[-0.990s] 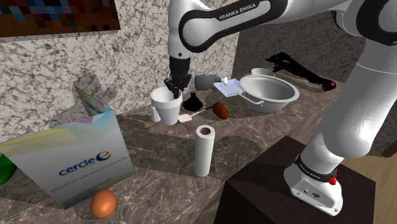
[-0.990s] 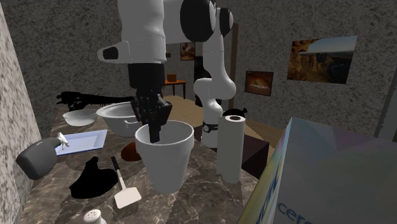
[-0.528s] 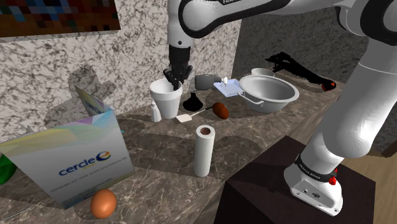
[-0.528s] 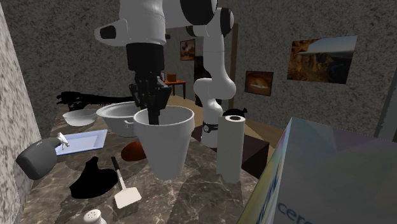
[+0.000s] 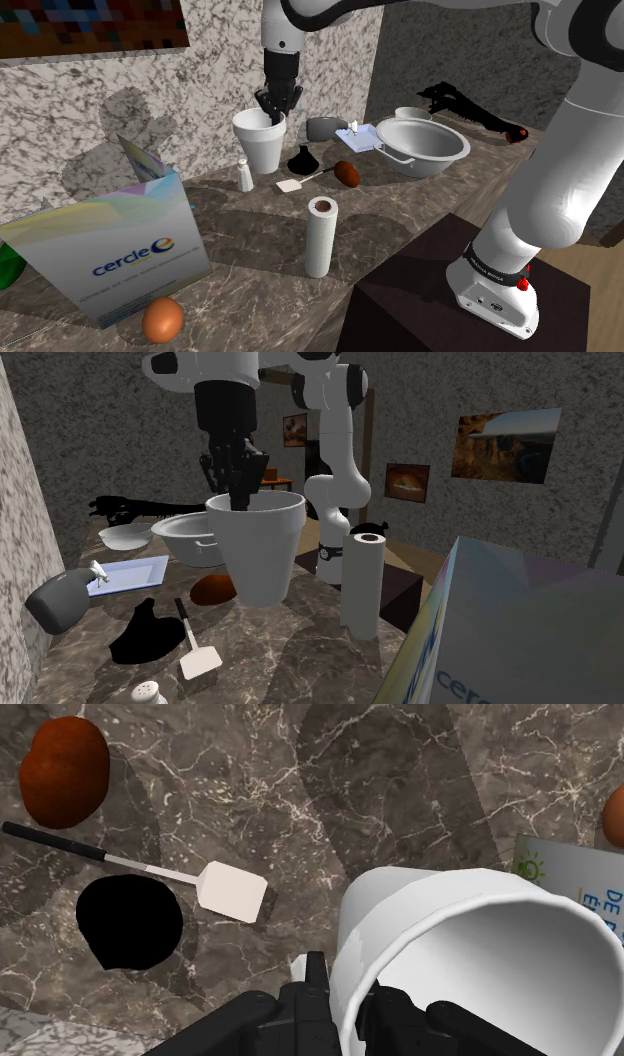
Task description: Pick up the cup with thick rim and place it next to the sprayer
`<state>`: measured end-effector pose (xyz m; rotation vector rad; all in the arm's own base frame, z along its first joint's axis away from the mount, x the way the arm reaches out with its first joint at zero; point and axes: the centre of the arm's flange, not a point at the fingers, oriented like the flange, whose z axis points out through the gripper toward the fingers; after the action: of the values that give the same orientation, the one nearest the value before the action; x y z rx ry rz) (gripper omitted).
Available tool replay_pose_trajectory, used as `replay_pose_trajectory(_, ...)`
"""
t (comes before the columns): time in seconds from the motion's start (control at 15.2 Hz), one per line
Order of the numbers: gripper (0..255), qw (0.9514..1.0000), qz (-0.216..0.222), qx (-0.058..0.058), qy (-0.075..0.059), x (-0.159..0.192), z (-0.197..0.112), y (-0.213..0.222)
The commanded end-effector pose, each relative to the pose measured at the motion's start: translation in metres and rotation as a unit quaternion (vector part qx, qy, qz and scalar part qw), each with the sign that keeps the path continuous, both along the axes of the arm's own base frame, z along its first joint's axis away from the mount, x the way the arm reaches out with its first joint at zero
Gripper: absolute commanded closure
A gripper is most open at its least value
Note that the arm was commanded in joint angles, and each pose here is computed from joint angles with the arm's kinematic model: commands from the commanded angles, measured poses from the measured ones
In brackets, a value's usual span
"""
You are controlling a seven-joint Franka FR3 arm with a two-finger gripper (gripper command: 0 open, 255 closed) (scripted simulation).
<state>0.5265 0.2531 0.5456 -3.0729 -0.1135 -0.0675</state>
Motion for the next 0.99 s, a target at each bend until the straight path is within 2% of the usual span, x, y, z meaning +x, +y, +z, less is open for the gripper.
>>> replay_pose_trajectory(0.0, 255, 1.0000, 0.000, 0.000, 0.000, 0.000, 0.011, 0.000)
replay_pose_trajectory(0.26, 255, 1.0000, 0.000, 0.000, 0.000, 0.000, 0.028, 0.000)
replay_pose_trajectory(0.92, 255, 1.0000, 0.000, 0.000, 0.000, 0.054, 0.029, -0.120)
